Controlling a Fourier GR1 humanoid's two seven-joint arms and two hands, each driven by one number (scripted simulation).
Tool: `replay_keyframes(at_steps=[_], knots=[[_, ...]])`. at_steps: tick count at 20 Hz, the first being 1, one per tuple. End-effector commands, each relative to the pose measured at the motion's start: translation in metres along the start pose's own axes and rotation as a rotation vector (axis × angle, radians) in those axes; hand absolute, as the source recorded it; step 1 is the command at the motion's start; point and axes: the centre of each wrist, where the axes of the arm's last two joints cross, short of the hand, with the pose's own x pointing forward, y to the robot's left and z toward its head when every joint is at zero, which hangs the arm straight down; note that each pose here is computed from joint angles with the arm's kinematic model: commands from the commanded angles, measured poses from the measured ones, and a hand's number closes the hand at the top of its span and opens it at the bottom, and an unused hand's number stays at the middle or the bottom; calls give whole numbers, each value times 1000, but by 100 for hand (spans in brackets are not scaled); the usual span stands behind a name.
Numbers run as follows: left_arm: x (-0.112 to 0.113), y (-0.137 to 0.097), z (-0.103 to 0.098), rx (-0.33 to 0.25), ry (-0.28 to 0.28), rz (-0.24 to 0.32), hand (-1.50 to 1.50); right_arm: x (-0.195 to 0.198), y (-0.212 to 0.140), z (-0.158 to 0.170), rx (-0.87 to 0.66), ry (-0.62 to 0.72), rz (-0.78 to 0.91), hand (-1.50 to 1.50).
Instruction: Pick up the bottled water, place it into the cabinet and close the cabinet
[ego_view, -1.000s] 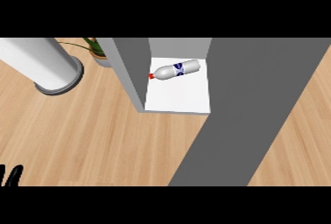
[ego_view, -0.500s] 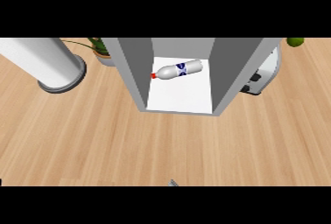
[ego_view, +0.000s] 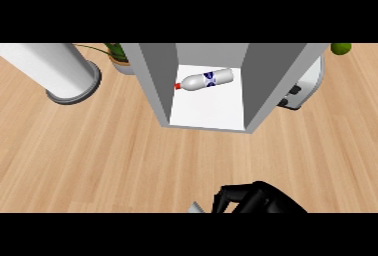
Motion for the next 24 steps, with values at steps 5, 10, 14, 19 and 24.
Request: replay_keyframes(at_steps=[5, 10, 14, 19, 24], knots=[[15, 12, 15, 28, -25, 45, -150, 23, -35, -83, -87, -87, -187, 150], [36, 26, 25, 27, -26, 41, -150, 31, -69, -121, -66, -71, -198, 150], [48, 21, 26, 28, -32, 24, -150, 49, -103, -146, -54, -58, -158, 150], [49, 41, 39, 42, -52, 9, -150, 21, -106, -164, 13, -36, -160, 150], [53, 41, 37, 20, -22, 51, -150, 27, -100, -185, 28, -27, -131, 150]])
